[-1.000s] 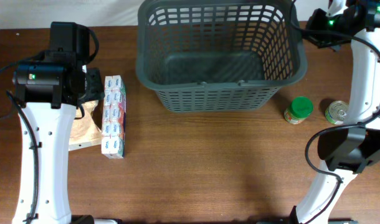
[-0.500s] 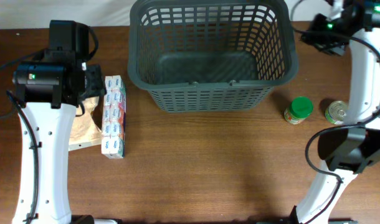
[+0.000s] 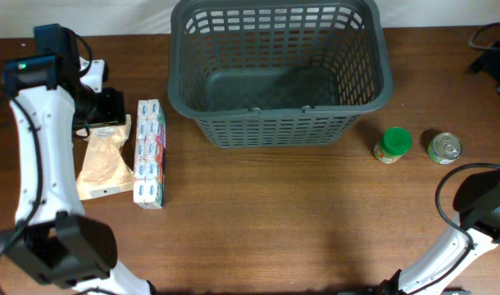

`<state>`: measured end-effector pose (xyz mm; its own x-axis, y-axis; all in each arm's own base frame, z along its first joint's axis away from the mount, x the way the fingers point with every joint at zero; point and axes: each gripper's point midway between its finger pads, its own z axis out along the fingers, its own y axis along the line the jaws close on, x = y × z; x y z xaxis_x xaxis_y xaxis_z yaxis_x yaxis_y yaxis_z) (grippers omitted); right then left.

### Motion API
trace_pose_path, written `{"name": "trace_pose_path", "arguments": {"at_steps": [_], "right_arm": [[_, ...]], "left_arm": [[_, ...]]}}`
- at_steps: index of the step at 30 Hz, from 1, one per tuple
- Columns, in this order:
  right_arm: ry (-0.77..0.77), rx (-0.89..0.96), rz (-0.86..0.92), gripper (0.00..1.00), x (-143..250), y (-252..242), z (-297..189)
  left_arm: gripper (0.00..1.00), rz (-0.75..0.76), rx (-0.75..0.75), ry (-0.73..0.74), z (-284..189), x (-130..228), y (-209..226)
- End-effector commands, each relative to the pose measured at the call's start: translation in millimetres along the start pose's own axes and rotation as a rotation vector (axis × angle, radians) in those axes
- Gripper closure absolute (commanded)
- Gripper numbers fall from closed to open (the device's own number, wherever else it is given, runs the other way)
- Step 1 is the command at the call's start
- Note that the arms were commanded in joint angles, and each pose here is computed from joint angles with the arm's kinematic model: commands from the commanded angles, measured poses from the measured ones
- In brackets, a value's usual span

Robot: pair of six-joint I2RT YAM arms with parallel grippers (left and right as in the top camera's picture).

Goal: Pack container
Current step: 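Grasp the stack of white-and-pink tissue packs with the left gripper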

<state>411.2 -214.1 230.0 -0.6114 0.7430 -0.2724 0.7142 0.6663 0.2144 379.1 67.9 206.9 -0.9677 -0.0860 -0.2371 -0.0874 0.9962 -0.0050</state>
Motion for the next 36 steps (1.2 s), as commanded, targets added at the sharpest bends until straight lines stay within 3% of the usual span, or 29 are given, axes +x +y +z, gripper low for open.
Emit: {"name": "trace_pose_path", "arguments": {"at_steps": [1, 6, 9, 16, 30, 32, 33, 36], "right_arm": [[-0.01, 0.034, 0.041, 0.01, -6.5, -20.0, -0.9], [-0.012, 0.036, 0.05, 0.01, -8.2, -24.3, -1.5], [-0.012, 0.036, 0.05, 0.01, -8.1, -24.3, -1.5], [-0.012, 0.036, 0.05, 0.01, -8.0, -24.3, -1.5], [-0.012, 0.036, 0.05, 0.01, -8.1, -24.3, -1.5], [-0.012, 0.036, 0.05, 0.01, -8.2, -24.3, -1.5], [-0.012, 0.036, 0.05, 0.01, -8.1, -24.3, -1.5], [-0.012, 0.036, 0.05, 0.01, -8.1, -24.3, -1.5]], "left_arm": [[0.28, 0.075, 0.068, 0.073, 29.7, 0.1, -8.9], [0.28, 0.103, 0.088, 0.186, 77.3, 4.0, -7.2], [0.24, 0.144, 0.195, 0.23, 101.2, 6.5, -26.0], [0.13, 0.197, 0.138, 0.28, 115.7, 11.2, -33.0], [0.13, 0.234, 0.057, 0.391, 187.7, 19.4, -25.6], [0.22, 0.235, 0.057, 0.4, 193.7, 20.7, -26.1], [0.31, 0.236, 0.058, 0.402, 195.9, 21.0, -26.4], [0.71, 0.236, 0.058, 0.402, 196.2, 20.8, -26.4]]}}
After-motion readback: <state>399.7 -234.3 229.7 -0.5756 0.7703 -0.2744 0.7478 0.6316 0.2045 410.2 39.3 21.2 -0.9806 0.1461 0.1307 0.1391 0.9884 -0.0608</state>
